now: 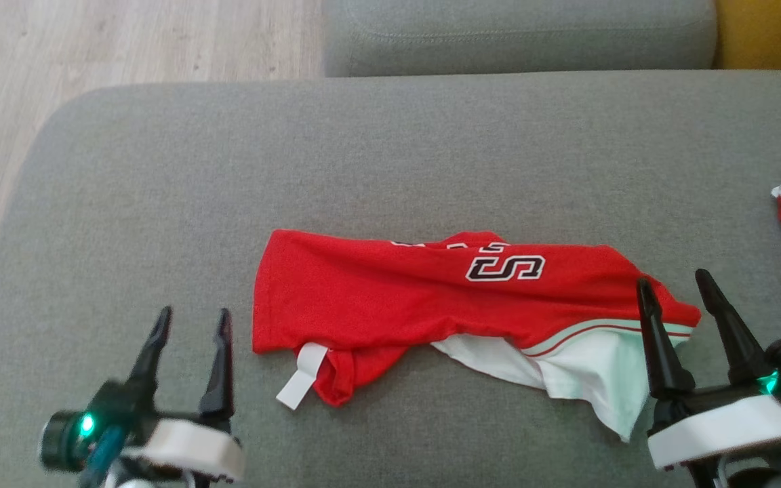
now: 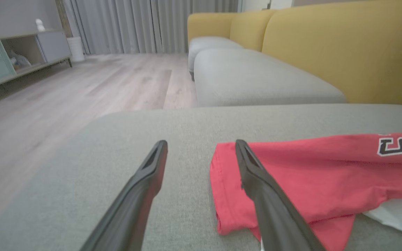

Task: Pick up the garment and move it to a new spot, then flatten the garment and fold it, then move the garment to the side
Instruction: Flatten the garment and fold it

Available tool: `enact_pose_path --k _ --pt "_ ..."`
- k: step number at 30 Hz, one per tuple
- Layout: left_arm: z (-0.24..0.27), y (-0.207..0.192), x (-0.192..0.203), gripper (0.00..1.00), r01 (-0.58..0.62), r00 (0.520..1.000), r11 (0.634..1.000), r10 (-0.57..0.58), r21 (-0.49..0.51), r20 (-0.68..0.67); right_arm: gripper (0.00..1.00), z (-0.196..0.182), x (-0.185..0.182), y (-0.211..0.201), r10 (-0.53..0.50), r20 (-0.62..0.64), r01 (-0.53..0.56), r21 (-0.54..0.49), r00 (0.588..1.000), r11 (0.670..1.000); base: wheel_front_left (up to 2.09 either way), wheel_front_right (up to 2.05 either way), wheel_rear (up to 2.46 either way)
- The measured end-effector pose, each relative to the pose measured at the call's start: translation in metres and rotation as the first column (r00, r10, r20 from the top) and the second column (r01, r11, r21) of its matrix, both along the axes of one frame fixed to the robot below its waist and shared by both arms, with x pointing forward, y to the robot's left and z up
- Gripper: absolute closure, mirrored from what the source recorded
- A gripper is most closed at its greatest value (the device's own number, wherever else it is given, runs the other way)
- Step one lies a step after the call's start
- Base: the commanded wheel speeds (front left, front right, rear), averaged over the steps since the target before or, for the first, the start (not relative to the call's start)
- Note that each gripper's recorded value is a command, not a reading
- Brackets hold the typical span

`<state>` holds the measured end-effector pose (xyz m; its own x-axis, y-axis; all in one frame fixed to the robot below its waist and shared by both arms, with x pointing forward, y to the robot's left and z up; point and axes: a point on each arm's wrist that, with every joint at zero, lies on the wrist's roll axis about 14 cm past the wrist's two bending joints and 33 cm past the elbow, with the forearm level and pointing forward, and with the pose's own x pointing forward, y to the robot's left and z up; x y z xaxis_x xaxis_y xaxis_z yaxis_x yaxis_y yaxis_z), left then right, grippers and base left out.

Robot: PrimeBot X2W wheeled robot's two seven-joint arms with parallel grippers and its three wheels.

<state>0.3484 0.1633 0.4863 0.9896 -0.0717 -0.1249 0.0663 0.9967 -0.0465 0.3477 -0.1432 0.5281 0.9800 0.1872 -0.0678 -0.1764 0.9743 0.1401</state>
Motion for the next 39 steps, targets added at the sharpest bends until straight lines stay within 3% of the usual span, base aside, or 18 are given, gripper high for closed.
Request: enact_pose_path --k 7,15,20,21,23,28,34,39 --pt "-0.045 -0.027 0.016 0.0 0.119 0.965 0.99 -0.132 -0.069 -0.226 0.0 -0.013 0.004 0.001 0.003 -0.045 -0.003 0.007 0.999 1.0 0.0 0.0 0.0" --pt "-0.111 -0.041 0.014 0.0 0.16 0.849 0.979 -0.202 -0.128 -0.487 0.0 -0.034 0.004 -0.004 -0.014 -0.115 0.016 0.022 0.993 1.0 0.0 0.0 0.0" --pt "-0.127 -0.05 0.016 0.0 0.189 0.799 0.969 -0.245 -0.158 -0.549 0.0 -0.045 0.002 -0.012 -0.04 -0.15 0.044 0.024 0.988 0.999 0.0 0.0 0.0" --pt "-0.128 -0.052 0.017 0.22 0.198 0.79 0.967 -0.252 -0.158 -0.558 0.0 -0.047 0.001 -0.016 -0.051 -0.157 0.055 0.021 0.986 0.998 0.0 0.0 0.0" --pt "-0.13 -0.056 0.021 1.0 0.222 0.774 0.962 -0.271 -0.156 -0.572 0.0 -0.056 0.0 -0.028 -0.088 -0.185 0.093 0.015 0.979 0.996 0.0 0.0 0.0" --pt "-0.133 -0.06 0.021 1.0 0.25 0.762 0.957 -0.287 -0.146 -0.581 0.0 -0.089 -0.012 -0.05 -0.151 -0.298 0.157 -0.002 0.943 0.988 0.0 0.0 0.0" --pt "-0.134 -0.061 0.024 1.0 0.247 0.774 0.958 -0.286 -0.147 -0.565 0.0 -0.155 -0.063 -0.058 -0.171 -0.541 0.194 -0.015 0.823 0.981 0.0 0.0 0.0" --pt "-0.134 -0.059 0.025 1.0 0.238 0.781 0.96 -0.279 -0.146 -0.558 0.0 -0.162 -0.058 -0.044 -0.13 -0.55 0.174 0.028 0.825 0.984 0.0 0.0 0.0"
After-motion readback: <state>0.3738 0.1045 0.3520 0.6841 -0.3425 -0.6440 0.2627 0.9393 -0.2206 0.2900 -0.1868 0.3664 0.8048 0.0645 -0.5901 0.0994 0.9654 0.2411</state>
